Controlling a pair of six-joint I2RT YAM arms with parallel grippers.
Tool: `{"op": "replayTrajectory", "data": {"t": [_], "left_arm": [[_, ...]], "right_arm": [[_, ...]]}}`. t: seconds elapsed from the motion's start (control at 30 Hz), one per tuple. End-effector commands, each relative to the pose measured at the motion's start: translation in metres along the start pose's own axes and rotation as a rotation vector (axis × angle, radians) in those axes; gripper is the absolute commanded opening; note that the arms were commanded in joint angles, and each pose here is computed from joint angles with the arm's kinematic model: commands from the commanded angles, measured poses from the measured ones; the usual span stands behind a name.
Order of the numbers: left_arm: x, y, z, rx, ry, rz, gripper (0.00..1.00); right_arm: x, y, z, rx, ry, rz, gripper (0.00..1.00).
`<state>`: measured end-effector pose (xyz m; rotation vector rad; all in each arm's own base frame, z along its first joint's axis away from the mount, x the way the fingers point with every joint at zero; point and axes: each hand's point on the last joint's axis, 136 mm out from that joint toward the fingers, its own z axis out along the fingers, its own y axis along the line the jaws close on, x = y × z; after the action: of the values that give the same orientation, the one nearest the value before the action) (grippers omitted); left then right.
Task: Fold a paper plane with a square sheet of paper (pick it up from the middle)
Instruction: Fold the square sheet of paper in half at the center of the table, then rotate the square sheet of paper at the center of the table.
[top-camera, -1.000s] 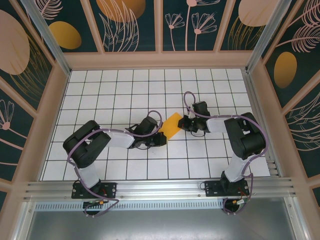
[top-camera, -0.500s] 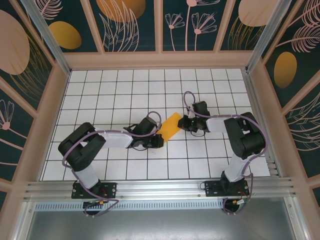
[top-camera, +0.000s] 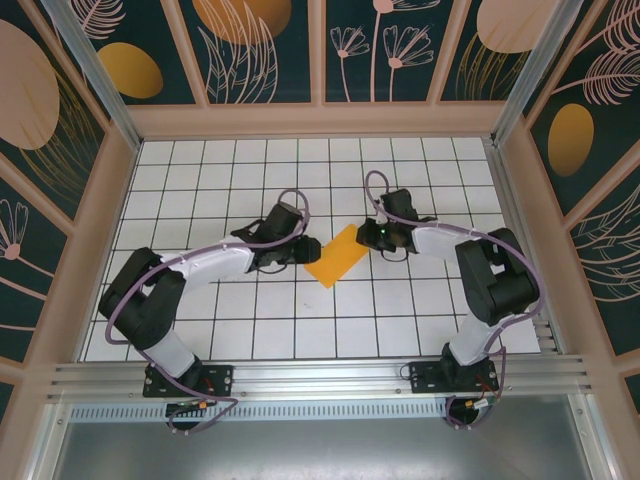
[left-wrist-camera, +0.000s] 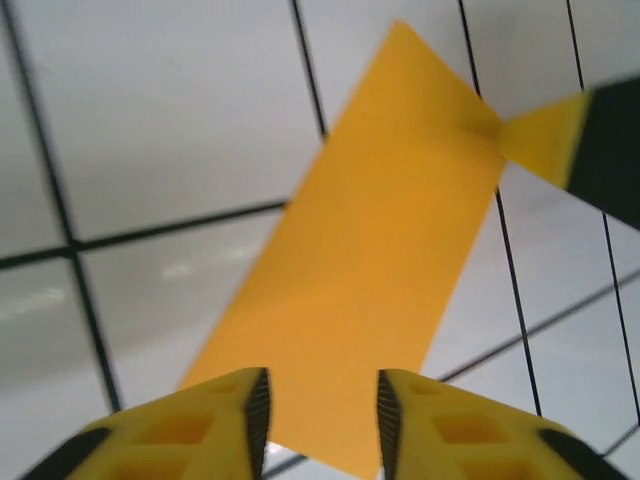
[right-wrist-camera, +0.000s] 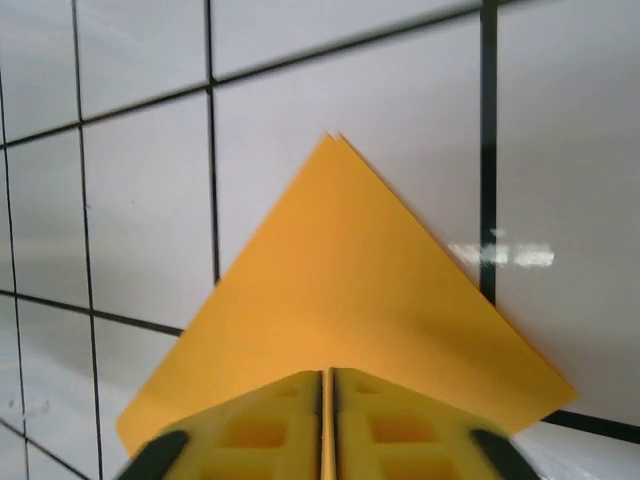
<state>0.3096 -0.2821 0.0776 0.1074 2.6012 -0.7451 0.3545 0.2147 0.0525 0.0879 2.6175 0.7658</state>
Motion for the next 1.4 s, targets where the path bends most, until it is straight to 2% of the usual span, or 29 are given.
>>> {"op": "replayTrajectory", "data": {"t": [0.0,0.13,0.37,0.63,0.8,0.97,1.07,1.13,1.23,1.37], "left_arm": [[-0.023,0.016,-0.011,-0.052,-0.085,-0.046,0.45],[-0.037,0.035,-0.016,-0.073,-0.14,-0.104,0.53],[-0.038,0.055,-0.016,-0.083,-0.147,-0.169,0.61],[-0.04,0.067,-0.021,-0.092,-0.167,-0.184,0.66],[-0.041,0.077,-0.026,-0.132,-0.189,-0.19,0.7],[-0.036,0.08,-0.026,-0.131,-0.187,-0.209,0.74],[-0.034,0.08,-0.025,-0.124,-0.183,-0.219,0.77],[-0.033,0.079,-0.025,-0.118,-0.179,-0.219,0.77],[-0.035,0.075,-0.031,-0.102,-0.189,-0.208,0.78],[-0.036,0.078,-0.034,-0.112,-0.213,-0.208,0.85]], "right_arm": [[-0.012,0.004,-0.012,0.156,-0.087,-0.014,0.24],[-0.017,-0.007,-0.006,0.3,-0.138,0.041,0.42],[-0.01,-0.005,0.022,0.381,-0.102,0.057,0.53],[0.008,-0.006,0.05,0.393,-0.018,-0.001,0.54],[0.023,0.011,0.077,0.24,0.111,-0.216,0.5],[0.009,0.032,0.083,0.127,0.115,-0.352,0.49],[-0.005,0.051,0.082,0.013,0.104,-0.361,0.49],[-0.017,0.059,0.077,-0.004,0.084,-0.323,0.49],[-0.03,0.066,0.06,0.024,0.075,-0.214,0.47],[-0.029,0.065,0.032,0.095,-0.006,-0.122,0.52]]}}
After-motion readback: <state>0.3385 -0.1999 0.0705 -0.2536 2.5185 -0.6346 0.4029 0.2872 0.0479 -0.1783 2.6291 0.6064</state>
